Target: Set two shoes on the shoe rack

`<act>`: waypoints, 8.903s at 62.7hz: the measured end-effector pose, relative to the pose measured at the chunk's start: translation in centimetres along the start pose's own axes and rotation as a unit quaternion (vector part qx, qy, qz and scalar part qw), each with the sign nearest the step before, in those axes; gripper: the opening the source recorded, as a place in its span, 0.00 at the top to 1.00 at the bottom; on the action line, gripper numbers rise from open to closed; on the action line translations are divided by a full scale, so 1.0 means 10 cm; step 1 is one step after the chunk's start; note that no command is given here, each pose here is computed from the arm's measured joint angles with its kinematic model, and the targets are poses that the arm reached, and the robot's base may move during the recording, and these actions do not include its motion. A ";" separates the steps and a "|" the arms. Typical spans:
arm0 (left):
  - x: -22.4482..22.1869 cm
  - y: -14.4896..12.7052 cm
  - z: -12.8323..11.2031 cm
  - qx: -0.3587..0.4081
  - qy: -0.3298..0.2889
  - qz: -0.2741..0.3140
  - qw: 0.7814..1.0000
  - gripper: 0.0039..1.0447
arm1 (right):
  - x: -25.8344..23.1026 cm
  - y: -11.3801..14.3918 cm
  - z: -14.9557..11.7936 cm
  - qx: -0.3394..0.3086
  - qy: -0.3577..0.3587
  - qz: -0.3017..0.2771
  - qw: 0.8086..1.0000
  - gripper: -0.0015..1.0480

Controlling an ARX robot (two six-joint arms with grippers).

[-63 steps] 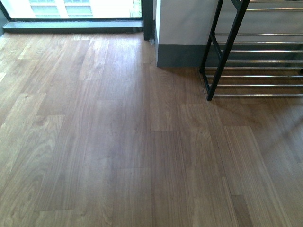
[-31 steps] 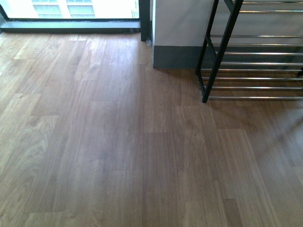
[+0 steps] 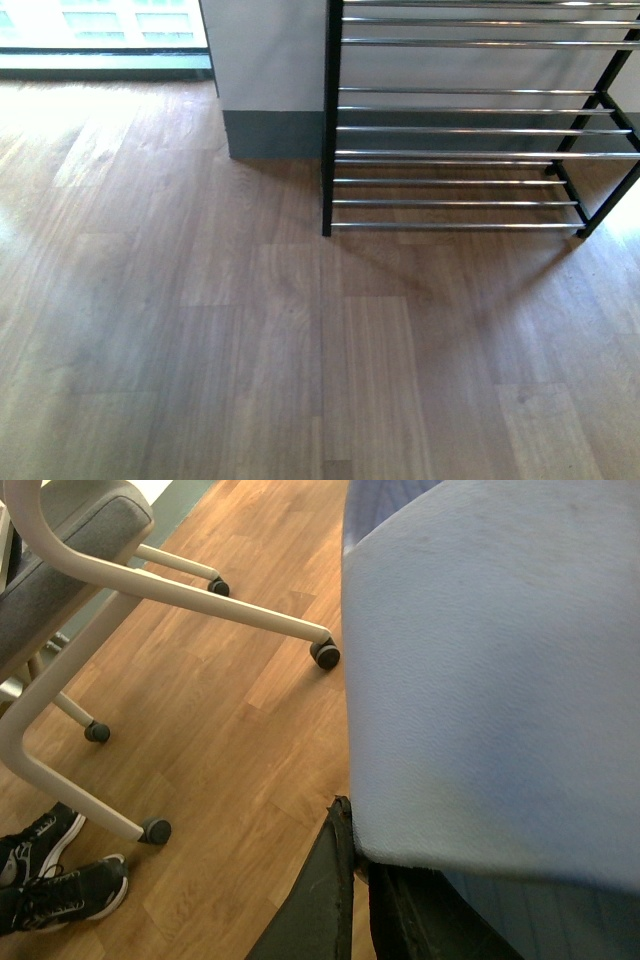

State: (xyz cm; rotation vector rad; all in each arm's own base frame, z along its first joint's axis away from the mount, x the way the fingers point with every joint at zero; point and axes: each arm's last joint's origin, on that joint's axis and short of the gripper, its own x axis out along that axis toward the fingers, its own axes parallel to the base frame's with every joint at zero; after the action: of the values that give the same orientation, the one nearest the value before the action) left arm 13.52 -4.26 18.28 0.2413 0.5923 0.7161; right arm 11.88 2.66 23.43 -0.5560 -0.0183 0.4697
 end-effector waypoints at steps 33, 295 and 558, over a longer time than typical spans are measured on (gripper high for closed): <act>0.00 0.00 0.00 0.001 0.000 -0.001 1.000 0.99 | 0.00 0.00 -0.01 0.002 0.002 0.000 1.000 0.99; 0.00 0.00 0.00 -0.001 -0.001 0.001 1.000 0.99 | 1.99 -0.67 -0.80 0.097 0.320 -0.076 0.939 0.09; -0.05 -1.96 1.46 -0.054 0.001 -0.225 0.973 0.99 | -0.24 0.22 -0.65 0.267 0.003 -0.233 0.935 0.09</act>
State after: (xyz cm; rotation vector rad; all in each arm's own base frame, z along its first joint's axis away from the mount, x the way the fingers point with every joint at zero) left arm 32.42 -19.16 22.52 0.0005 0.5806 0.3077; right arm 9.68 -0.02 16.98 -0.0074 -0.0154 -0.0023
